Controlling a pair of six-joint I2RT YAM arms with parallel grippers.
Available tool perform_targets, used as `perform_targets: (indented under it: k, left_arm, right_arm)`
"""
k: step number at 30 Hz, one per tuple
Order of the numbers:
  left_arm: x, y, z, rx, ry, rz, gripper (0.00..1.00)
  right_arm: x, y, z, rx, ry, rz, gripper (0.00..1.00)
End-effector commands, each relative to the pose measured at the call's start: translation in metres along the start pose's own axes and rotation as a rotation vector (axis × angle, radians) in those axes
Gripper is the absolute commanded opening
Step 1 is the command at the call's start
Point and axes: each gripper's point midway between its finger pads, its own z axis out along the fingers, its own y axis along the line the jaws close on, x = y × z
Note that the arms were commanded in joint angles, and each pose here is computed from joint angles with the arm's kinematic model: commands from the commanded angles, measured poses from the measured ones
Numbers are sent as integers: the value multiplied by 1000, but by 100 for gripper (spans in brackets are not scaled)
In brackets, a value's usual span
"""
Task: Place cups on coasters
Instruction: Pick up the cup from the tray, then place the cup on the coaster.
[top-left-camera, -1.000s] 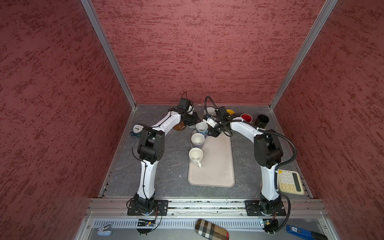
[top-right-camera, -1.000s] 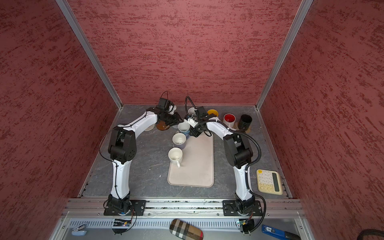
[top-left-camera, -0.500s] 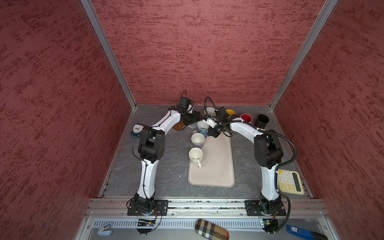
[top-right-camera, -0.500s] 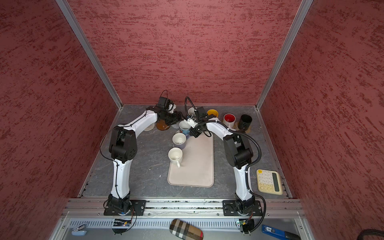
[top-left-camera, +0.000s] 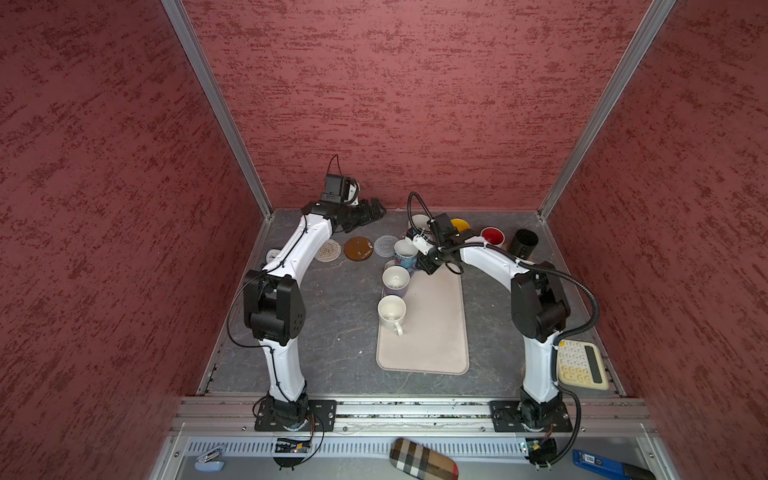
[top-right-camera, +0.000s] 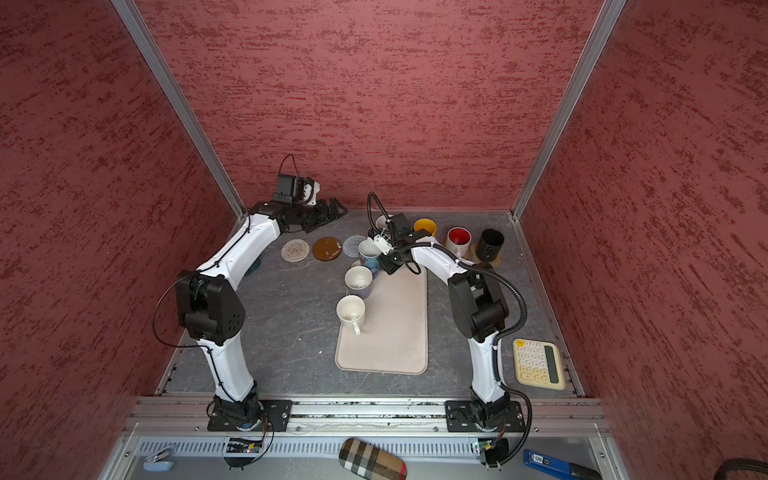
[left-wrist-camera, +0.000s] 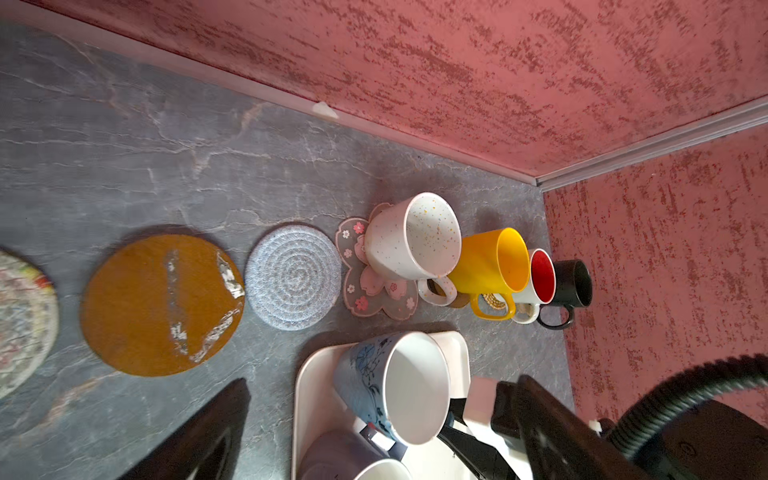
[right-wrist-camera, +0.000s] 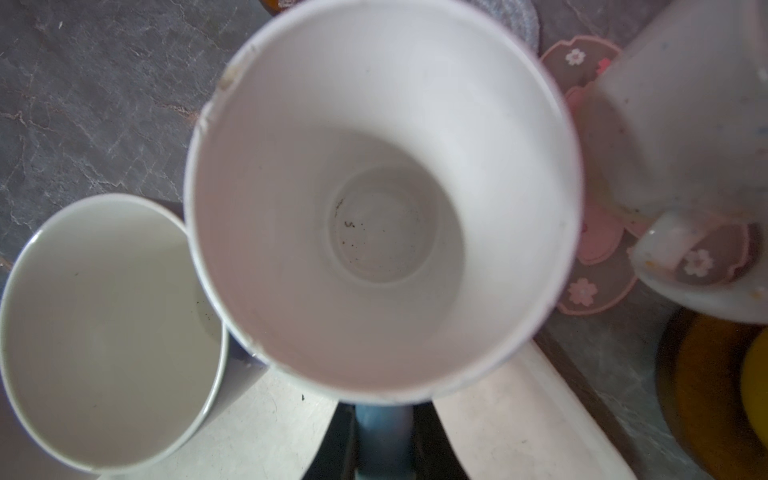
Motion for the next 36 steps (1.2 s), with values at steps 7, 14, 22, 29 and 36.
perform_targets:
  k: [7,14,22,29,36]
  left_arm:
    - [13,5,-42,-25,-60,12,99]
    - [19,-1,-68,-20,-81,24,100]
    - [44,4,-88,-36,-70,18,99]
    - [74,18,-100,-78,-30,18,99]
    - [99,32,-107,-113,-8,30,100]
  right_arm:
    - [-81,-18,-47,143,-236,-24,0]
    - [-105,-17,-43,170,-263,-34,0]
    - [-126,-14,-21,168,-249,-52,0]
    - [-129,-20,10,167,-175,-22,0]
    - [-123,-23,25,161,-146,10,0]
